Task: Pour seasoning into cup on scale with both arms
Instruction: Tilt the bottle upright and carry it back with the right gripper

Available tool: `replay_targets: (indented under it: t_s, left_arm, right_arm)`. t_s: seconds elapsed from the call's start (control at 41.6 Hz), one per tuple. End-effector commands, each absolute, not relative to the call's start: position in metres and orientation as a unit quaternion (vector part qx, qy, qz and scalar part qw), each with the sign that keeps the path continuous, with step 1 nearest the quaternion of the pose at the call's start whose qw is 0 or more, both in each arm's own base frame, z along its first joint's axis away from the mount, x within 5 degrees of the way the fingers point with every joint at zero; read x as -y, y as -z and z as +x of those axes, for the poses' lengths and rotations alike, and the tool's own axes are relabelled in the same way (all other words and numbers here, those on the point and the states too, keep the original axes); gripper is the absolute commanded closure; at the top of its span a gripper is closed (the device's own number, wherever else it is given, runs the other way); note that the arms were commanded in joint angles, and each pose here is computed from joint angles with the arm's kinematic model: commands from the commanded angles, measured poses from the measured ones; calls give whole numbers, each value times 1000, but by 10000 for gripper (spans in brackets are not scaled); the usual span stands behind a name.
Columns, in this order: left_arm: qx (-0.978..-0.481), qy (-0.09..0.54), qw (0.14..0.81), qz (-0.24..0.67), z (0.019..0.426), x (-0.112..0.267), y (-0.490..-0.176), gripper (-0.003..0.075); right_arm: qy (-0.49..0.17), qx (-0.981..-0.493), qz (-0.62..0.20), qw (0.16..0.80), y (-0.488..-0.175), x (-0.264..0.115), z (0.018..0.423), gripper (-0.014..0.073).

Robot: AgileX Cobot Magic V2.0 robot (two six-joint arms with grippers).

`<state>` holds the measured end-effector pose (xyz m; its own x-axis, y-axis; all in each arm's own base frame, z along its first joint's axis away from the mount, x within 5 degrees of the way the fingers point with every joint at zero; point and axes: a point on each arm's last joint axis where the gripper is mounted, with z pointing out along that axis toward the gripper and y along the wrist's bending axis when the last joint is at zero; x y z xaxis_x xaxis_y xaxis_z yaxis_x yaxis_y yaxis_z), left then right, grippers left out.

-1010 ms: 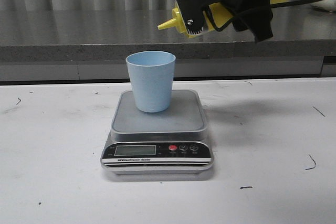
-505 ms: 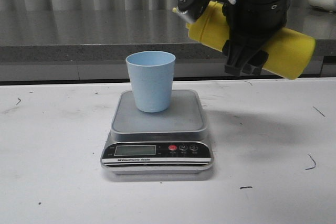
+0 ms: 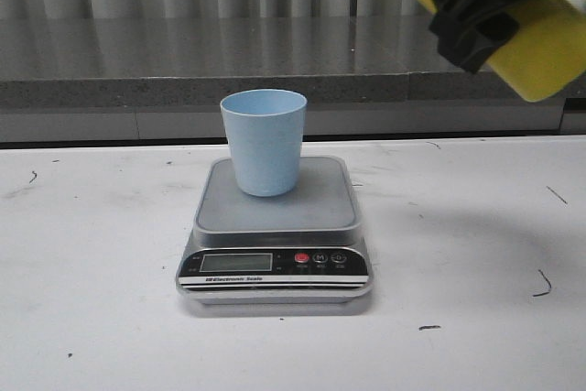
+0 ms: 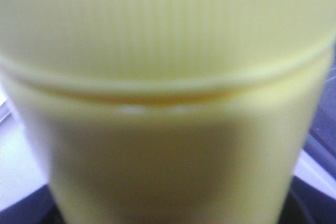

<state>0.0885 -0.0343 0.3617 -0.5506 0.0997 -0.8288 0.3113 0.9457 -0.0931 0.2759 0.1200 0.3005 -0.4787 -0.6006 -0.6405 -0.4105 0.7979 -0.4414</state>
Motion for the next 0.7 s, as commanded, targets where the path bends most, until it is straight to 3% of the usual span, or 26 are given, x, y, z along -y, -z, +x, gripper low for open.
replay_targets:
  t_s: [0.0,0.192,0.337,0.577,0.674]
  left_arm:
    - [-851,129,497,109,91,35,-375,280]
    - [-851,129,497,109,91,35,-375,280]
    - [-851,129,497,109,91,35,-375,280]
    - [-851,129,497,109,91,35,-375,280]
    - [-851,129,497,109,91,35,-375,280]
  right_arm:
    - [82,-826,-266,490,-323,-100,270,281]
    - [42,-848,-176,498,-301,-60,267,281]
    - [-8,-846,-123,519,-284,-51,265,281]
    - [-95,-774,-153,607,-259,-65,254,281]
    - [-100,-759,-169,620,-250,-66,258,281]
